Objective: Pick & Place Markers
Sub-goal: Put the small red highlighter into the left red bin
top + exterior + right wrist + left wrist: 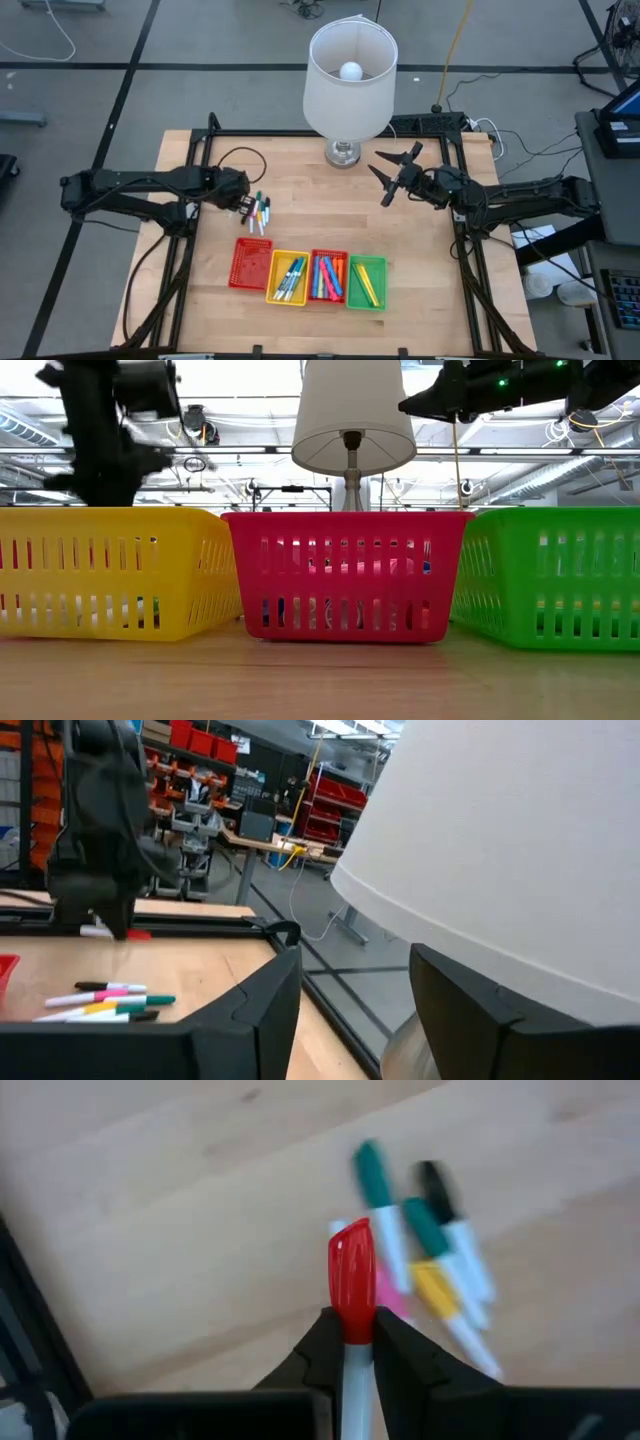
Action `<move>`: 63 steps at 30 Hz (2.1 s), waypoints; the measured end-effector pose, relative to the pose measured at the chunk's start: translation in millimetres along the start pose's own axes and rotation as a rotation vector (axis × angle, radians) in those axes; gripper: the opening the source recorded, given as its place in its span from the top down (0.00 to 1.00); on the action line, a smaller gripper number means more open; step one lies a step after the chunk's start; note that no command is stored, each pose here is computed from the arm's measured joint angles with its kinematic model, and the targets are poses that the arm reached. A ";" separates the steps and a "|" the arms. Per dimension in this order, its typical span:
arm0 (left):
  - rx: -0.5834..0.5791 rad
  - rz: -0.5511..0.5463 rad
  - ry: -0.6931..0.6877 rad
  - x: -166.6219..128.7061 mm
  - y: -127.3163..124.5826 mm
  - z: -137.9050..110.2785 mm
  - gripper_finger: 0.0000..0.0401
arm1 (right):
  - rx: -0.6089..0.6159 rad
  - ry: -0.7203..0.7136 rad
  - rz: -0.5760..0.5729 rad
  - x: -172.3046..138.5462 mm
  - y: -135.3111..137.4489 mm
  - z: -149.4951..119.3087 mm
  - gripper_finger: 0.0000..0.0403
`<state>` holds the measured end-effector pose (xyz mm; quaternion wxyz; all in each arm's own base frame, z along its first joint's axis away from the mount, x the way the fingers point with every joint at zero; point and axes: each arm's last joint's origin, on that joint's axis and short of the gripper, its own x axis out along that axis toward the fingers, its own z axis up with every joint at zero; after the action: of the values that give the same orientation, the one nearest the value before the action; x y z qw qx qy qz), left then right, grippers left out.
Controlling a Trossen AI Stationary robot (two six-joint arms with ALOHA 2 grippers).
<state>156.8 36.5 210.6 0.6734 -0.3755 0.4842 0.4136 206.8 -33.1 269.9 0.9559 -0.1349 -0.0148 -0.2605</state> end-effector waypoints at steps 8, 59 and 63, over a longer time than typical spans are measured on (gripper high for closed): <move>0.257 -0.203 -0.149 -38.3 -37.7 -11.7 0.91 | 0.061 0.093 0.024 -25.3 -12.8 3.8 0.58; 0.418 -0.654 -0.175 -77.1 -76.3 -104.8 0.91 | 0.347 0.050 0.268 -114.7 -15.1 -95.9 0.58; 0.342 -0.669 -0.028 -69.4 -87.2 -119.7 0.91 | 0.356 0.052 0.268 -114.7 -15.1 -95.9 0.58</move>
<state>183.1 -118.1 256.8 0.8309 -0.3893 0.3876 0.0887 96.1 -14.4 169.9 0.9908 0.0422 -0.0179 -0.1276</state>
